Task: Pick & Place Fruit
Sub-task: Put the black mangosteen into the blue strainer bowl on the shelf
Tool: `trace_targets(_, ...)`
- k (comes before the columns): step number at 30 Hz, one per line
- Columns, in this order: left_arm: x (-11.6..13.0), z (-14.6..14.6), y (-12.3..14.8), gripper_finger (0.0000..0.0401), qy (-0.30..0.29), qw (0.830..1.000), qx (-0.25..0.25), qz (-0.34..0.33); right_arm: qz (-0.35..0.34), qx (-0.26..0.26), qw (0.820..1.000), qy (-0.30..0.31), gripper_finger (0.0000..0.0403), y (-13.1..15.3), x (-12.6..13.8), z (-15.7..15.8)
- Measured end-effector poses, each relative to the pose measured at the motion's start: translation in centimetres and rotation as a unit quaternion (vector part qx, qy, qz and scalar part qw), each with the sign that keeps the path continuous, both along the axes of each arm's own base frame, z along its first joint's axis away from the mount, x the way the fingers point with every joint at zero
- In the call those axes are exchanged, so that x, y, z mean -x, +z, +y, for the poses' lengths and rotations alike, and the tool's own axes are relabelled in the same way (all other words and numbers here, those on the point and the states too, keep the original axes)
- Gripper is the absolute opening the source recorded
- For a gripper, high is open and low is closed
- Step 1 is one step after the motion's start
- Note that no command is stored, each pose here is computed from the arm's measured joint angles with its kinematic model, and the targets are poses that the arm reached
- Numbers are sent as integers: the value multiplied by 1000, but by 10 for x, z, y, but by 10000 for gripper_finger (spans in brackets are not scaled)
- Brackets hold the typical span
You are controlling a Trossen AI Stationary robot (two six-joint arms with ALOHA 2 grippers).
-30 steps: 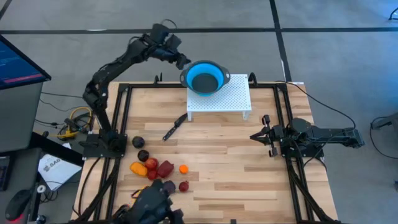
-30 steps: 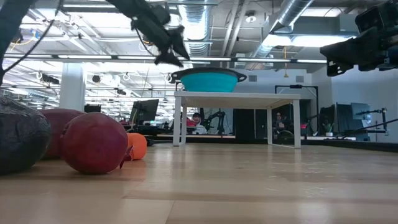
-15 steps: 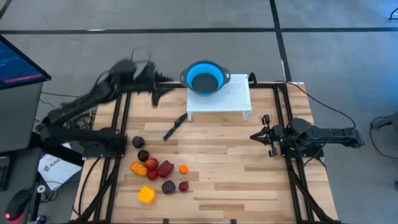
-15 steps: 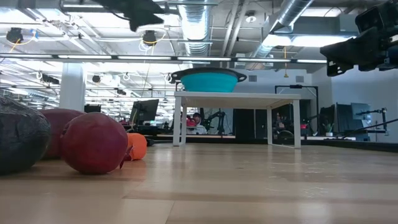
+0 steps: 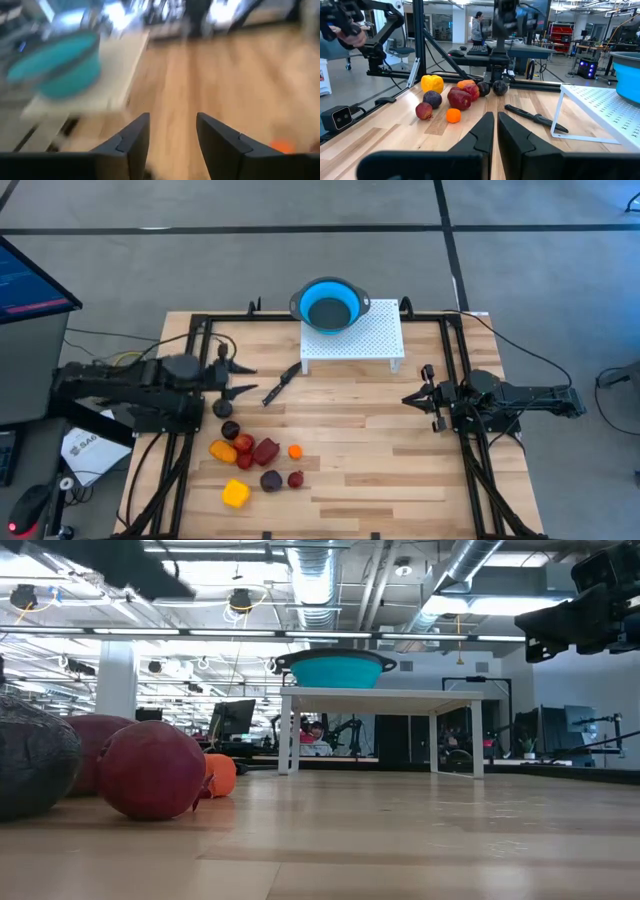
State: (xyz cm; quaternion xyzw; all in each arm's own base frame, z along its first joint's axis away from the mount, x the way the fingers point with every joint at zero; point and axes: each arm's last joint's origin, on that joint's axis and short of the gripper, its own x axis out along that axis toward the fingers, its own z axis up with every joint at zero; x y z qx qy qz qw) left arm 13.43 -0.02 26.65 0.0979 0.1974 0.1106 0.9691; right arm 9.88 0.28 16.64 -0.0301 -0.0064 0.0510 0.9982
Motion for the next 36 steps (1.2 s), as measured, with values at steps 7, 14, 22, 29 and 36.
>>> trace_targets(7,-8,-6,-16,169,121,976,87,159,0,0,1000,0,17,0,0,0)
trace_targets(14,-25,7,-39,249,214,893,237,318,0,0,1000,0,17,0,0,0)
trace_targets(22,-29,42,-75,333,335,751,339,458,-5,0,1000,0,17,1,0,0)
trace_targets(29,-34,49,-89,343,348,714,350,497,-6,-4,1000,1,17,1,0,0)
trace_targets(36,-35,47,-93,335,360,691,370,506,-7,-4,1000,1,17,1,0,0)
